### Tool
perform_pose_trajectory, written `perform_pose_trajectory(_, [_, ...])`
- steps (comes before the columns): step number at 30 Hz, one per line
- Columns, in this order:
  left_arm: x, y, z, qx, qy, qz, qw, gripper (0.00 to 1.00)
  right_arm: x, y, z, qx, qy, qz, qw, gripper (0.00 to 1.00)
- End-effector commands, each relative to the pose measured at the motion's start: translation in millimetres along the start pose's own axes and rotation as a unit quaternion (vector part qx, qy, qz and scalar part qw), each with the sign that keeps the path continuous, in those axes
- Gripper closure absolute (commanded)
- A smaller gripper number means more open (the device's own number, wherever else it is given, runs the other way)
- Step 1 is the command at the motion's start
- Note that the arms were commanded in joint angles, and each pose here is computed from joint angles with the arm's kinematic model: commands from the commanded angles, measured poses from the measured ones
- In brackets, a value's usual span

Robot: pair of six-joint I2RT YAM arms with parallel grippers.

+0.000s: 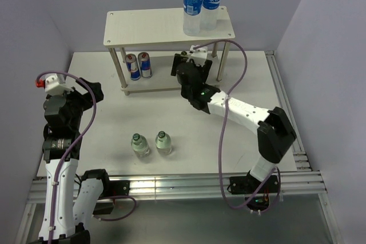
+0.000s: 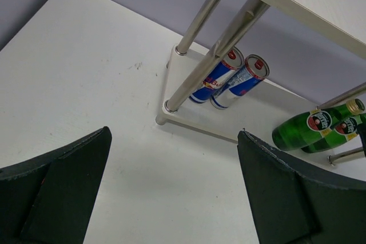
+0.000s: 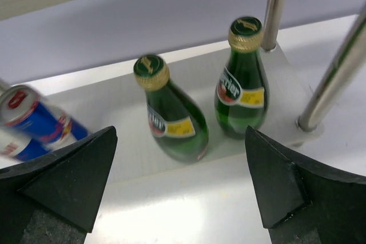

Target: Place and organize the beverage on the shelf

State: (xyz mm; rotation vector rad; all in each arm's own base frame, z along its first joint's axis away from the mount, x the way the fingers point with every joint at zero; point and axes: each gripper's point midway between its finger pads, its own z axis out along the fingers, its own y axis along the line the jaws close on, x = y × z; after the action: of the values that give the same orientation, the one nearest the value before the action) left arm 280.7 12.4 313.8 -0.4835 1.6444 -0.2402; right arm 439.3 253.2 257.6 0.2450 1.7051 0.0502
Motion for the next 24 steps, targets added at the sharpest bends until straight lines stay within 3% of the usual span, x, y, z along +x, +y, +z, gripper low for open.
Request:
perform_pose_trajectory(1, [-3,-13,1,0.04,-0.004,0.02,0.999,0.01,-25,-13,-35,0.004,-0.018,0.046,0.999,0.0])
perform_pose_trajectory(3, [11,-27,4,0.079,0.03,0.025,0.996,0.01,-23,-21,-62,-0.003,-0.012,0.06,0.998,0.0])
perform_pose_trajectory(6, [20,-33,7,0.077,0.056,0.039,0.995,0.01,-30,-35,-96,-0.017,-0.011,0.09,0.996,0.0])
perform_pose_trajectory(12, [41,-84,-24,0.089,0.085,0.067,0.99,0.01,6,-58,-156,-0.044,0.027,0.113,0.992,0.0])
perform_pose_trajectory(18, [64,-84,-71,0.094,0.105,0.029,0.99,0.01,27,-69,-191,-0.058,0.05,0.1,0.992,0.0])
perform_pose_trajectory(24, [116,-67,-82,0.054,0.158,0.006,0.986,0.01,43,-86,-206,-0.066,0.062,0.098,0.991,0.0])
